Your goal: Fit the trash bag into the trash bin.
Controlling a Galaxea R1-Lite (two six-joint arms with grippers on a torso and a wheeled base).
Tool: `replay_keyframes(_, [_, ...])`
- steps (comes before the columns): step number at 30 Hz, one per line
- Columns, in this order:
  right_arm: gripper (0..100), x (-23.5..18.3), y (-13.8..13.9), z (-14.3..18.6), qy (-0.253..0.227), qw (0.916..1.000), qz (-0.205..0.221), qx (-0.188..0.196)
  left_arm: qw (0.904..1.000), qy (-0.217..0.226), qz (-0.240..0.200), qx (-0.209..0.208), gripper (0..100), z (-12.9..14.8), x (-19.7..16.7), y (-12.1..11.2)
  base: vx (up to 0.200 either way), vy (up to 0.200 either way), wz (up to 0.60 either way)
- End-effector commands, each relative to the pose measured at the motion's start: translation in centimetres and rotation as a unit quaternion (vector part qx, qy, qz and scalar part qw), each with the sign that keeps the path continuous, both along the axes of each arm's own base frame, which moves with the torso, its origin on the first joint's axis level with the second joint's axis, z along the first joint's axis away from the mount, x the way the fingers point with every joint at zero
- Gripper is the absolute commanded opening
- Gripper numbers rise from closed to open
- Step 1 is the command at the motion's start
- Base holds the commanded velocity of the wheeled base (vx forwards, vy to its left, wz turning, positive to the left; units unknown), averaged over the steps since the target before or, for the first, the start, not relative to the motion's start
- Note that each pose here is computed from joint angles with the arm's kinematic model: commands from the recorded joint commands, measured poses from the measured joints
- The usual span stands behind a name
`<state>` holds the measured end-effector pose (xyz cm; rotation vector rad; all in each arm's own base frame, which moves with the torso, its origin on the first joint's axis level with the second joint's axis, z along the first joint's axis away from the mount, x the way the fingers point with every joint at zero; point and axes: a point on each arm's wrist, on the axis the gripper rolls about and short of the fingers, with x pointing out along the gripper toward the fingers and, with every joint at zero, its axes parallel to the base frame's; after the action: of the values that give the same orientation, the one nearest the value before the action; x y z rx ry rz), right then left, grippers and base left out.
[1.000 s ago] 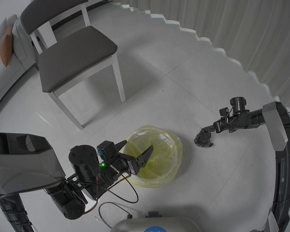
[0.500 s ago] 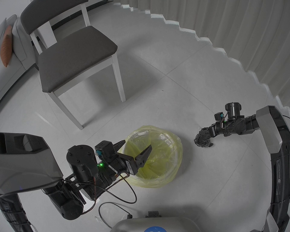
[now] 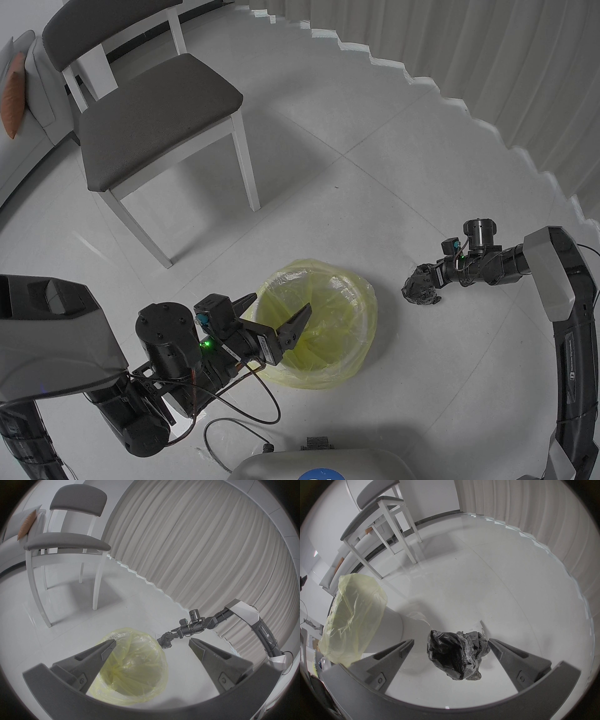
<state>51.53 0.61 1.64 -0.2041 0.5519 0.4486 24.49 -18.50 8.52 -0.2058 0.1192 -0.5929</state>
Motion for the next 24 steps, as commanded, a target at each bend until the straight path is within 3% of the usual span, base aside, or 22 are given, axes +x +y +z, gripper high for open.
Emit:
replay_keyframes(1, [100, 0.2, 0.0, -1.1, 0.008, 1.0000, 0.000, 0.000, 1.0000, -0.007, 0.001, -0.005, 100, 0.2, -0.1, 0.1, 0.000, 0.000, 0.00])
replay_keyframes(11, [100, 0.8, -0.4, -2.4, 0.003, 0.9999, 0.005, -0.012, 1.0000, -0.005, 0.001, -0.005, 100, 0.2, -0.2, 0.2, 0.000, 0.000, 0.00])
replay_keyframes(12, [0, 0.8, -0.6, -2.5, 0.002, 0.9998, 0.007, -0.017, 1.0000, -0.004, 0.003, -0.005, 100, 0.2, -0.1, 0.3, 0.000, 0.000, 0.00])
replay_keyframes(24, [0, 0.6, -0.9, -1.8, 0.000, 0.9997, 0.009, -0.023, 1.0000, -0.003, 0.007, -0.003, 100, 0.1, 0.0, 0.5, 0.000, 0.000, 0.00])
